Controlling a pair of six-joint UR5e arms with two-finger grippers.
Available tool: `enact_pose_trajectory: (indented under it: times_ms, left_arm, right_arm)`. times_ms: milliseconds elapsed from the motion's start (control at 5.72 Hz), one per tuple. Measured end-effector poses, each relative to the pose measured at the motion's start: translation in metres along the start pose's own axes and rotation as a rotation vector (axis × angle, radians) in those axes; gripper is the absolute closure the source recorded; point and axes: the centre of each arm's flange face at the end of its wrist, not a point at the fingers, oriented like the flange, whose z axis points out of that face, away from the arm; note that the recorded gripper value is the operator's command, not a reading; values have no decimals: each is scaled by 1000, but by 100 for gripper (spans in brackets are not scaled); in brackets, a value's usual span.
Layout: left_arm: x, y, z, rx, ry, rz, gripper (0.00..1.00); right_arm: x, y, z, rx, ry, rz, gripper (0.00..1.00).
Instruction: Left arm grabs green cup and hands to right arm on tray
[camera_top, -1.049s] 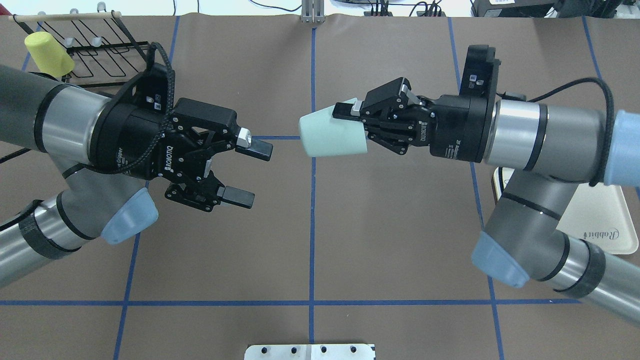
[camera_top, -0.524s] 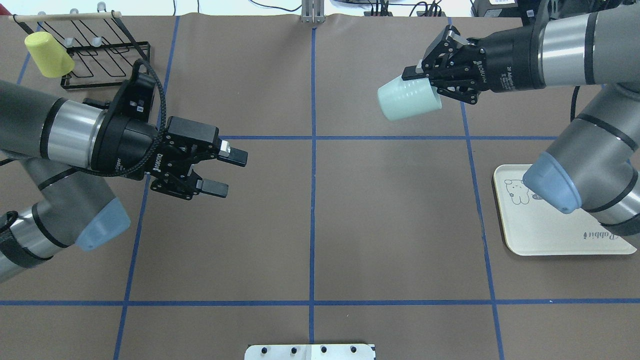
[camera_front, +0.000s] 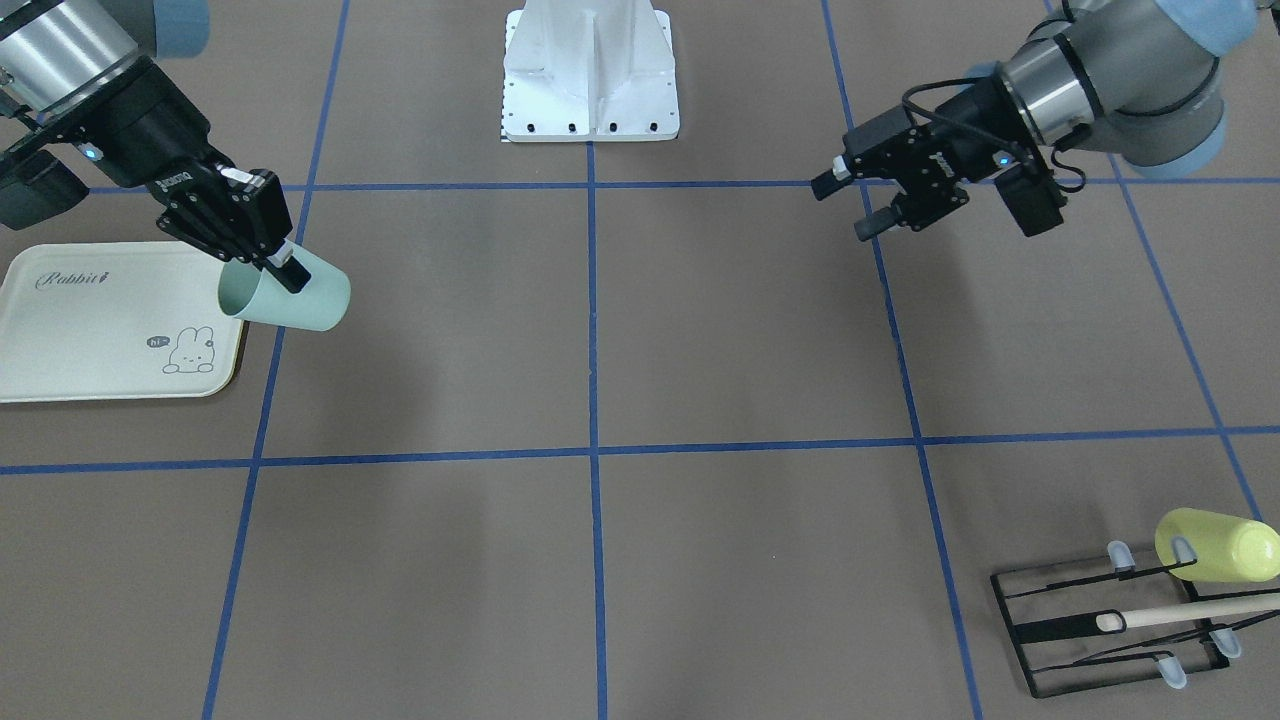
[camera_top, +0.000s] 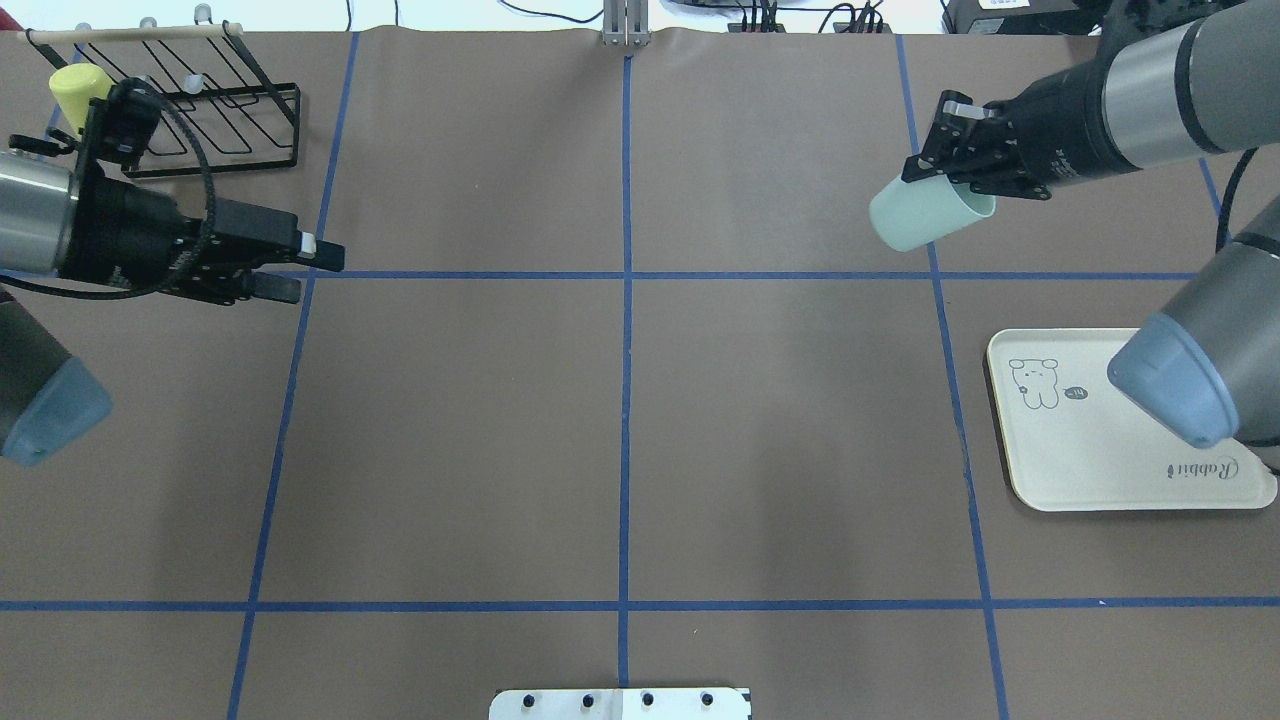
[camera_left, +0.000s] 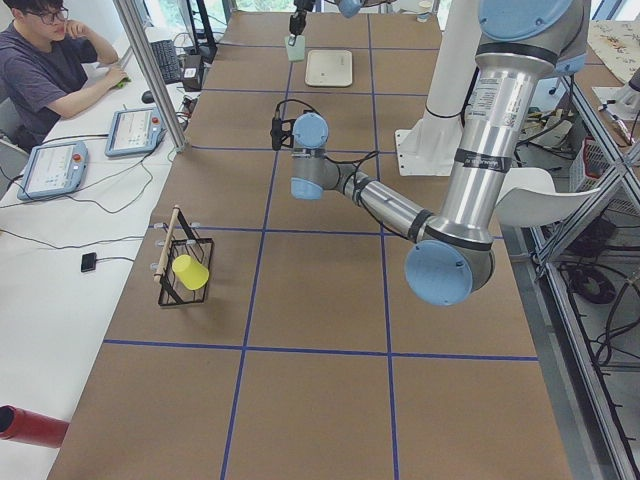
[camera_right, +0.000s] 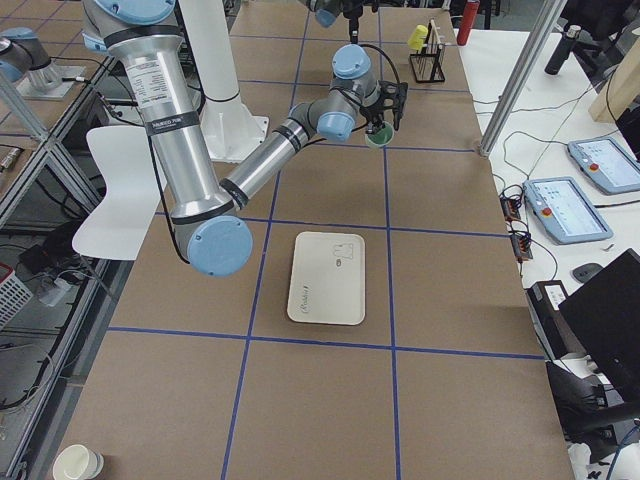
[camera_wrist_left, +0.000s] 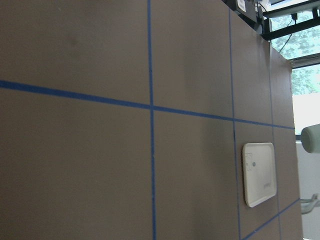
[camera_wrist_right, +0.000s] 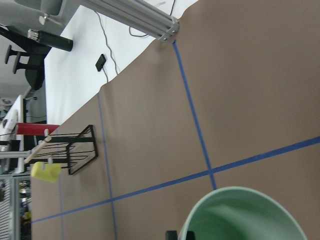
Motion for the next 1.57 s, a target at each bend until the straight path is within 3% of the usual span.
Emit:
enact_pose_trajectory:
  times_ms: [175, 350, 699, 1049, 1573]
  left_arm:
    - [-39, -7, -27, 38, -88, 77, 0]
    - [-74, -15, -55, 64, -181, 156, 0]
    - [-134, -41, -119, 66, -396, 339, 0]
    - [-189, -47, -169, -48, -572, 418, 0]
    - [-250, -45, -230, -282, -733, 324, 0]
  right_arm:
    - [19, 18, 10, 49, 181, -137, 100]
    - [35, 28, 14, 50, 317, -259, 100]
    - [76, 37, 4, 24, 454, -434, 100]
    - [108, 49, -5, -42, 491, -515, 100]
    - [118, 59, -9, -158, 427, -494, 100]
